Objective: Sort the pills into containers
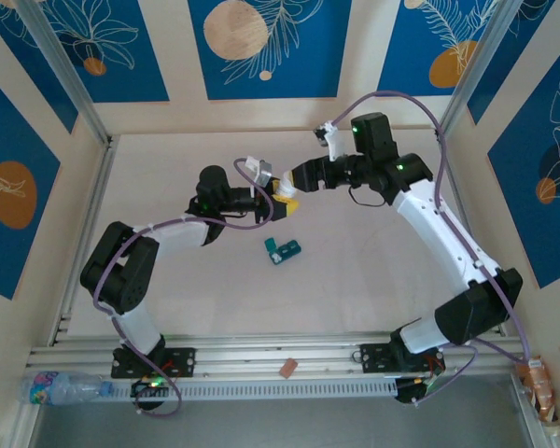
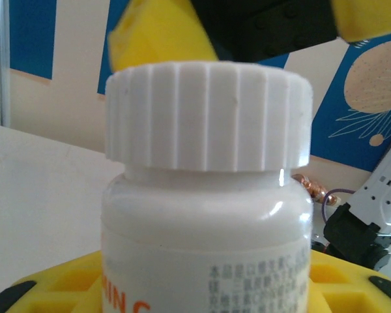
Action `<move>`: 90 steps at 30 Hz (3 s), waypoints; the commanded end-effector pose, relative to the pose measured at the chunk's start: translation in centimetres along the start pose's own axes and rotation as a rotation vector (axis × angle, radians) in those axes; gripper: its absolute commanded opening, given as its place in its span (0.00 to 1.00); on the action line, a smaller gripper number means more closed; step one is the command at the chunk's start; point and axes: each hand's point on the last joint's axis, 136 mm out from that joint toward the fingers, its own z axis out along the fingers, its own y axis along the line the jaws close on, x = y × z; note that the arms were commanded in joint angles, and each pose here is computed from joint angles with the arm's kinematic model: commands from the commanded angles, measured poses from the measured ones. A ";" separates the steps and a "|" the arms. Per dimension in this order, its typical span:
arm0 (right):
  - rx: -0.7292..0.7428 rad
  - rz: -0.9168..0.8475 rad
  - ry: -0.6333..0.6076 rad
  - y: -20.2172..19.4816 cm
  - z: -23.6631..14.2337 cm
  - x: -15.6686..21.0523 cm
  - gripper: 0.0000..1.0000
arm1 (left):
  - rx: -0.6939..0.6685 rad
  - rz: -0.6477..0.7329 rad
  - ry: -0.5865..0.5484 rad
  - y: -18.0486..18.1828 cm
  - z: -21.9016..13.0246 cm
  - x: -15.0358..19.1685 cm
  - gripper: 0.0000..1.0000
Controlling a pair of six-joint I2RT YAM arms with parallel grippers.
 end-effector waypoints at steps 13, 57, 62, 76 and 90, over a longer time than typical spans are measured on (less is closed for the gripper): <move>-0.068 -0.061 0.072 1.4 1.4 0.0 0.66 | 0.074 0.027 -0.012 -1.4 0.3 -1.5 0.00; 0.132 0.162 -0.124 1.9 -1.8 1.1 0.72 | -0.210 0.205 -0.050 0.3 -0.7 -2.3 0.00; -0.045 -0.006 -0.088 2.8 -2.5 1.0 0.72 | -0.127 0.183 -0.038 -0.9 -0.2 -2.4 0.00; -0.049 -0.065 -0.011 2.1 0.0 0.1 0.69 | -0.036 0.121 -0.016 -1.7 0.4 -2.1 0.00; -0.055 -0.042 0.024 2.1 0.9 0.9 0.39 | -0.030 0.119 -0.016 -1.7 0.5 -2.1 0.00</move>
